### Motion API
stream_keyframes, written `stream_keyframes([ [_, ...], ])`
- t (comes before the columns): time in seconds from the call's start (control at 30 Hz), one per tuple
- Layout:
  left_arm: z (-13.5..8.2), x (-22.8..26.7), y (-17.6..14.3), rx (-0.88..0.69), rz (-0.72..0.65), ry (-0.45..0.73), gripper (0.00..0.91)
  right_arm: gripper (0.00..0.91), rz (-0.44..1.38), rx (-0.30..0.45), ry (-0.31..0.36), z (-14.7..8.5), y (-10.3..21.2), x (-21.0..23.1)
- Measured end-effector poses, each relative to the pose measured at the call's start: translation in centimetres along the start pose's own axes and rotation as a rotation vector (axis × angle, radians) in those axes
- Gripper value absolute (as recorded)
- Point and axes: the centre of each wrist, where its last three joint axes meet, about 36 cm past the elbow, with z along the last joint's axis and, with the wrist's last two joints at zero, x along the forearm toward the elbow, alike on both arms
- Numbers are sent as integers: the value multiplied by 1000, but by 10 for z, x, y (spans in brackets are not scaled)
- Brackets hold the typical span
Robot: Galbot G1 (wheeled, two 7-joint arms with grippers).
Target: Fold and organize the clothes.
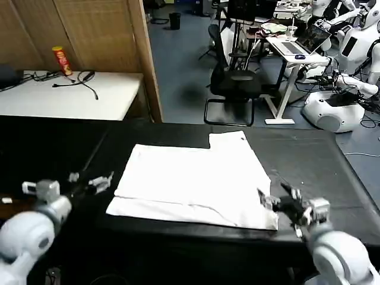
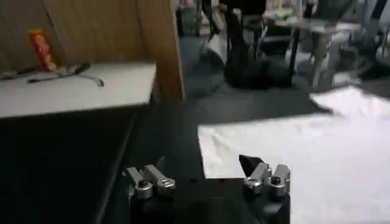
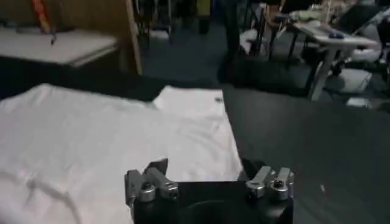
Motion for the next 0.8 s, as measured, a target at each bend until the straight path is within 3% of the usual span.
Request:
stream_keyframes([
  [0.37, -34, -126, -14, 71, 71, 77, 878, 878, 35, -10, 37, -30, 2, -131],
  [0.8, -48, -219, -25, 92, 55, 150, 878, 878, 76, -91, 131, -37, -7, -210],
])
